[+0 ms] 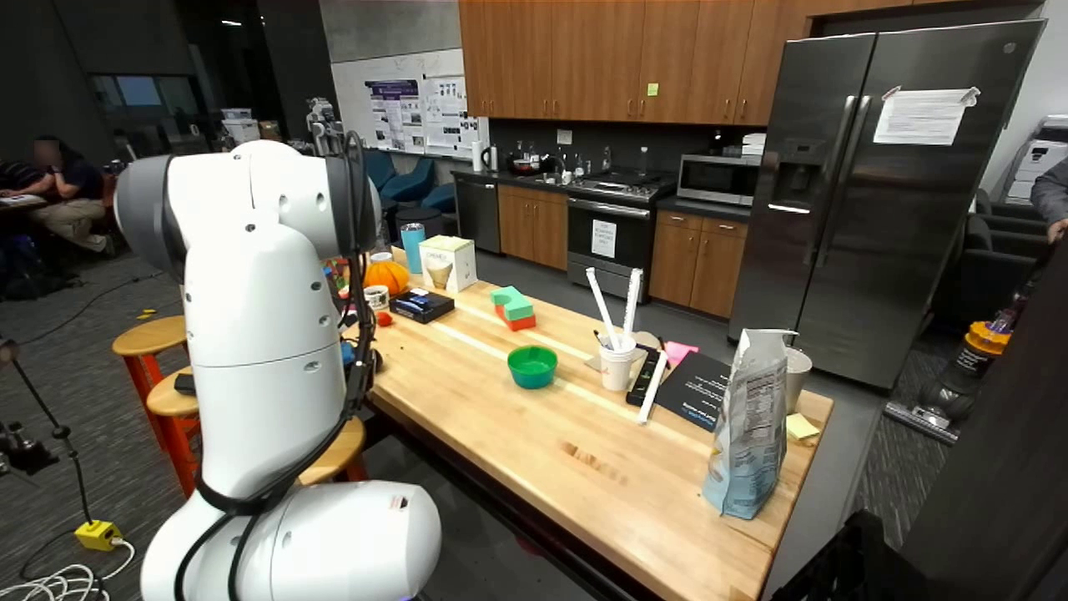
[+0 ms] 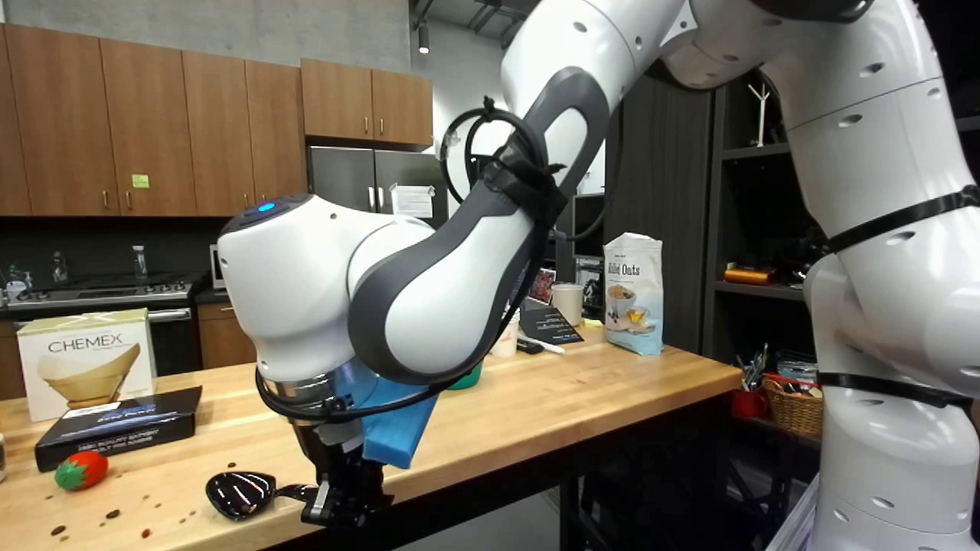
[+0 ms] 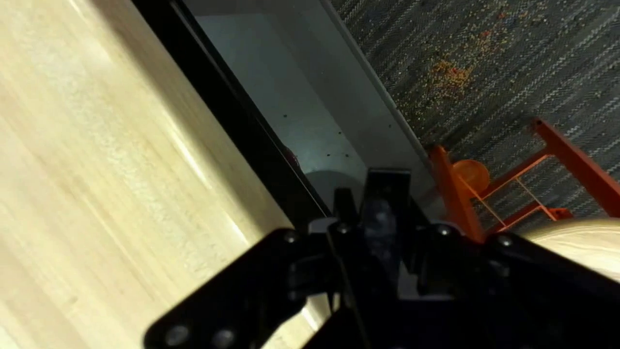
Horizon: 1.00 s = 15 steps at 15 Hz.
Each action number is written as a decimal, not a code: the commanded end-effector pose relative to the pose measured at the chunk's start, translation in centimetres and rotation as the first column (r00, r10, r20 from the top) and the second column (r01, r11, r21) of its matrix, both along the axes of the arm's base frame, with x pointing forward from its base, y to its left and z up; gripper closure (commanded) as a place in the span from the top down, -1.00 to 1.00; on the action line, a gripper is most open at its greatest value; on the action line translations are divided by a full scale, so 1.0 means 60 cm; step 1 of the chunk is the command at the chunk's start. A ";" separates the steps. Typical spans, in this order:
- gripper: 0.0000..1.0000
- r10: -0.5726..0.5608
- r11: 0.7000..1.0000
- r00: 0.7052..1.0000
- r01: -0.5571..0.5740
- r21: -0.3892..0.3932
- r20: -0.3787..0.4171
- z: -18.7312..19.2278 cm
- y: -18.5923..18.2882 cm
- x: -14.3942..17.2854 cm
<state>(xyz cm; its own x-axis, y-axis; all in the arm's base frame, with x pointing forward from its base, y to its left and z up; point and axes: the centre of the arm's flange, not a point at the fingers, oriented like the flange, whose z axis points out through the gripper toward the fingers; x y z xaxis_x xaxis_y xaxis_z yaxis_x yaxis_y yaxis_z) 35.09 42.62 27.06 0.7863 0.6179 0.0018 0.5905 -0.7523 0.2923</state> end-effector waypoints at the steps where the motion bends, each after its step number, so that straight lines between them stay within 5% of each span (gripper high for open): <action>1: -0.88 -0.148 0.989 0.989 0.148 0.007 -0.005 0.006 -0.002 -0.004; 6: -0.88 -0.346 0.938 0.937 0.346 -0.002 -0.051 0.007 -0.003 -0.006; 15: -0.88 -0.347 0.938 0.936 0.347 -0.013 -0.053 0.008 -0.005 -0.009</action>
